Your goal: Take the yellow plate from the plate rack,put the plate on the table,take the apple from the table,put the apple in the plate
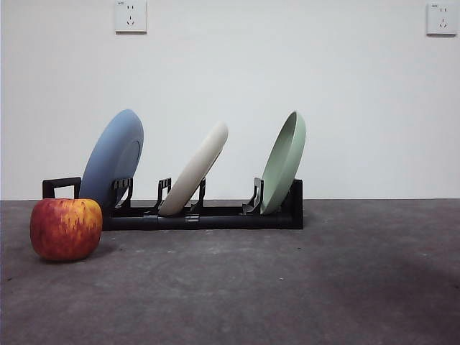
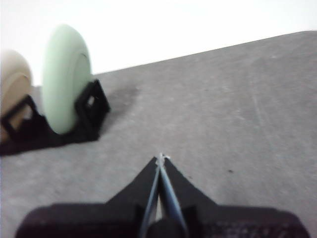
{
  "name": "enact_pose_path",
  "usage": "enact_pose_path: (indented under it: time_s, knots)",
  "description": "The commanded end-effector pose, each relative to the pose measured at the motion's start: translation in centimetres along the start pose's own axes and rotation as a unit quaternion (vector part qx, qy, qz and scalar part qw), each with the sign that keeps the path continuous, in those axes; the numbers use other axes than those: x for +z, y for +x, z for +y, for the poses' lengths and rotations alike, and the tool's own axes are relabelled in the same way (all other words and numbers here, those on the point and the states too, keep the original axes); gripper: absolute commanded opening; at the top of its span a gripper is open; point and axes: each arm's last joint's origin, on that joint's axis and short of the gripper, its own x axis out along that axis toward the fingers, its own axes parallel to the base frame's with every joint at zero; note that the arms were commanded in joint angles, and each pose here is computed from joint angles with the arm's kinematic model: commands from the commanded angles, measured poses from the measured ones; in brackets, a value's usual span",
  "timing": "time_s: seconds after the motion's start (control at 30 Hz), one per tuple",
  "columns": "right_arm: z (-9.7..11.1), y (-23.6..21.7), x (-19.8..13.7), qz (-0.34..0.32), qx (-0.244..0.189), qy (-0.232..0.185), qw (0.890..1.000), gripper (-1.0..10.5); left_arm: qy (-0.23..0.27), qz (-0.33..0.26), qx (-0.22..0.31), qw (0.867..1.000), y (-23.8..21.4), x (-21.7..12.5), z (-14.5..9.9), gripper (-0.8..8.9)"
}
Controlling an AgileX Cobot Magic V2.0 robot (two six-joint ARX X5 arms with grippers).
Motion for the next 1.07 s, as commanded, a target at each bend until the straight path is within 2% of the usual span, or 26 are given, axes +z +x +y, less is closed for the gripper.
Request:
enact_pose_path:
  time_s: [0.03, 0.23, 0.33, 0.53, 0.77, 1.0, 1.07]
  knots:
    - [0.5, -0.6, 2.2, -0.032, 0.014, 0.031, 0.999, -0.1, -0.018, -0.007, -0.006, 1.0, -0.7, 1.9, -0.4, -0.06]
    - [1.9, -1.8, 7.0, -0.032, 0.059, 0.027, 0.997, -0.1, -0.022, 0.002, -0.044, 0.999, -2.0, 6.1, -1.4, -0.06]
    - [2.7, -2.1, 9.5, 0.005, 0.092, 0.008, 0.996, -0.1, -0.023, 0.018, -0.081, 0.996, -2.5, 8.3, -2.0, -0.06]
    - [4.2, -2.4, 14.6, 0.079, 0.156, -0.043, 0.984, -0.1, -0.009, 0.058, -0.146, 0.988, -3.1, 12.7, -3.1, -0.06]
    - [5.4, -2.8, 19.7, 0.118, 0.183, -0.084, 0.972, -0.1, 0.02, 0.074, -0.17, 0.982, -4.4, 17.7, -4.2, -0.06]
    - [6.0, -2.9, 22.0, 0.128, 0.188, -0.09, 0.97, -0.1, 0.037, 0.076, -0.174, 0.981, -5.3, 20.2, -4.7, -0.06]
    - [6.1, -2.9, 22.1, 0.133, 0.202, -0.093, 0.966, 0.1, 0.038, 0.075, -0.177, 0.981, -5.4, 20.5, -4.8, -0.04]
